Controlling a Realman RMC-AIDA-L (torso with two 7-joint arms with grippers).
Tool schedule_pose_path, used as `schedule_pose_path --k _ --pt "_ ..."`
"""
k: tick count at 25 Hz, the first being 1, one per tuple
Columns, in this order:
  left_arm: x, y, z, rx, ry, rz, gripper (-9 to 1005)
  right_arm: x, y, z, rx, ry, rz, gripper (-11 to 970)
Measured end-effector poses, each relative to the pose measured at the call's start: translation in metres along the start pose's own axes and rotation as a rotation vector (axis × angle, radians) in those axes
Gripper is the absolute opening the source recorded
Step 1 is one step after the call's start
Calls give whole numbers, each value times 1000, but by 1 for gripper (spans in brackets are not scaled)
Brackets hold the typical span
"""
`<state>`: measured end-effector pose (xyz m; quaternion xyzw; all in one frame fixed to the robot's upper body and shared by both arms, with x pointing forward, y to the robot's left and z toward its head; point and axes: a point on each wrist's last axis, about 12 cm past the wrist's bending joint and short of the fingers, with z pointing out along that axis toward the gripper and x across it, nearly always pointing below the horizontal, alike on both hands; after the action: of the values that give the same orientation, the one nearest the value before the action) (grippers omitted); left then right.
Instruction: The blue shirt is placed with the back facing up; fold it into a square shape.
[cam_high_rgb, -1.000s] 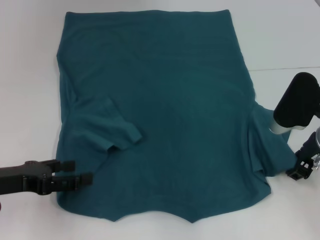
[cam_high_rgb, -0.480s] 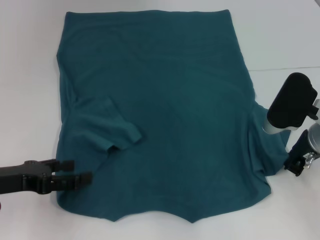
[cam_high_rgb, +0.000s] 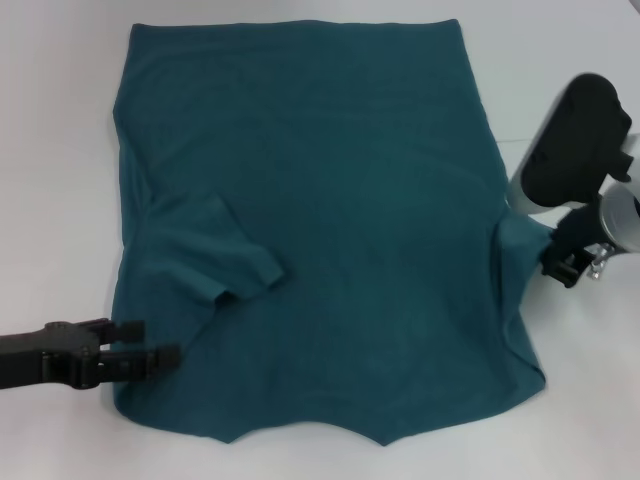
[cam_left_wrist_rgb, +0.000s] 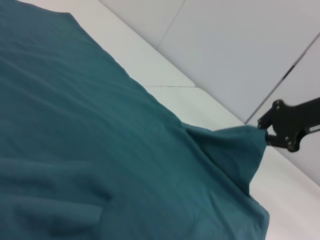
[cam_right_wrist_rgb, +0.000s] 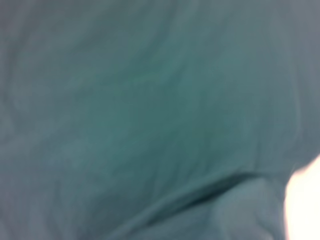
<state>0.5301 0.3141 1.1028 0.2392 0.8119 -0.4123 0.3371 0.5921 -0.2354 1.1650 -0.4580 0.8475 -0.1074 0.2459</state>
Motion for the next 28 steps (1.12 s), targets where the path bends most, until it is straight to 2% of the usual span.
schedule_pose_path --k 4,9,15,24,28 --pt "4 1 -2 -11 -2 -8 938 -16 4 -9 11 -30 -61 27" --pt "8 2 -4 -24 -5 -16 938 -33 21 -8 -6 -38 -161 26" --pt "9 2 -4 -24 -6 -16 939 -43 39 -4 -50 -11 -252 31" --pt "12 4 -3 -47 1 -5 938 -44 47 1 -111 63 -216 66" --pt "12 4 -3 -50 2 1 938 -46 48 0 -119 32 -194 219"
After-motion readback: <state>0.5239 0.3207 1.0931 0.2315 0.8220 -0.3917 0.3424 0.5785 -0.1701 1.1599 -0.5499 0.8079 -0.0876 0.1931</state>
